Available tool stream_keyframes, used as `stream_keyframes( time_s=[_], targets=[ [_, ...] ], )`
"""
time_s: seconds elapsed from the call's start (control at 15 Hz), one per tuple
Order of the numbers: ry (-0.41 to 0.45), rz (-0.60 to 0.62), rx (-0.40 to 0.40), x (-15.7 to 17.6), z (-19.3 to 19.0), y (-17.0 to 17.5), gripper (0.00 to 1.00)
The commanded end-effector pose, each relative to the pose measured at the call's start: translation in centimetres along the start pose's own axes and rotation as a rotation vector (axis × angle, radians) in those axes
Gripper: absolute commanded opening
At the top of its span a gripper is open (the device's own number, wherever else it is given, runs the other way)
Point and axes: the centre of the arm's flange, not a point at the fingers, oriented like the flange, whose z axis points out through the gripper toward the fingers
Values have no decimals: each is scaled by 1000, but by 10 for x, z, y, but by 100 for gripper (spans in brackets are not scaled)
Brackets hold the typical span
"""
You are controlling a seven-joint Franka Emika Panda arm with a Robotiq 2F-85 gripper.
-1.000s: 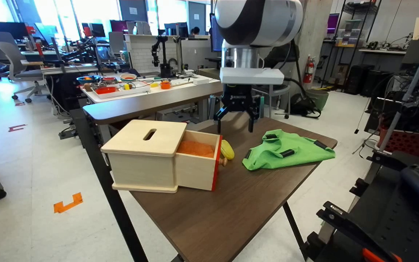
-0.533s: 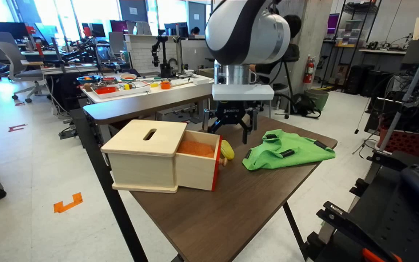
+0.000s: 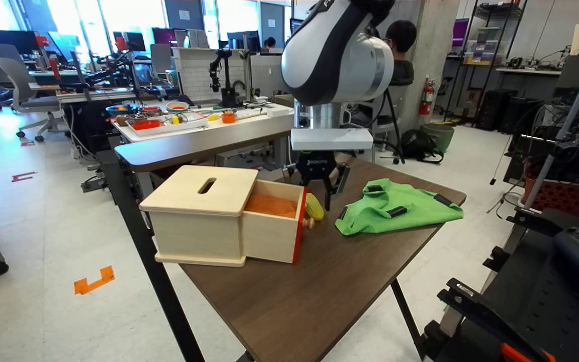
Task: Move the yellow object to the right
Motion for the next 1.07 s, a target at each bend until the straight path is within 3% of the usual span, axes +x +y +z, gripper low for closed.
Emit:
stream_keyframes(
  time_s=[0.0, 0.2, 0.67, 1.0],
  targets=[
    [1, 23, 14, 9, -8, -1, 27],
    [17, 34, 38, 12, -29, 2, 8],
    [135, 143, 75, 50, -106, 50, 4],
    [155, 247, 68, 97, -105, 115, 5]
  ],
)
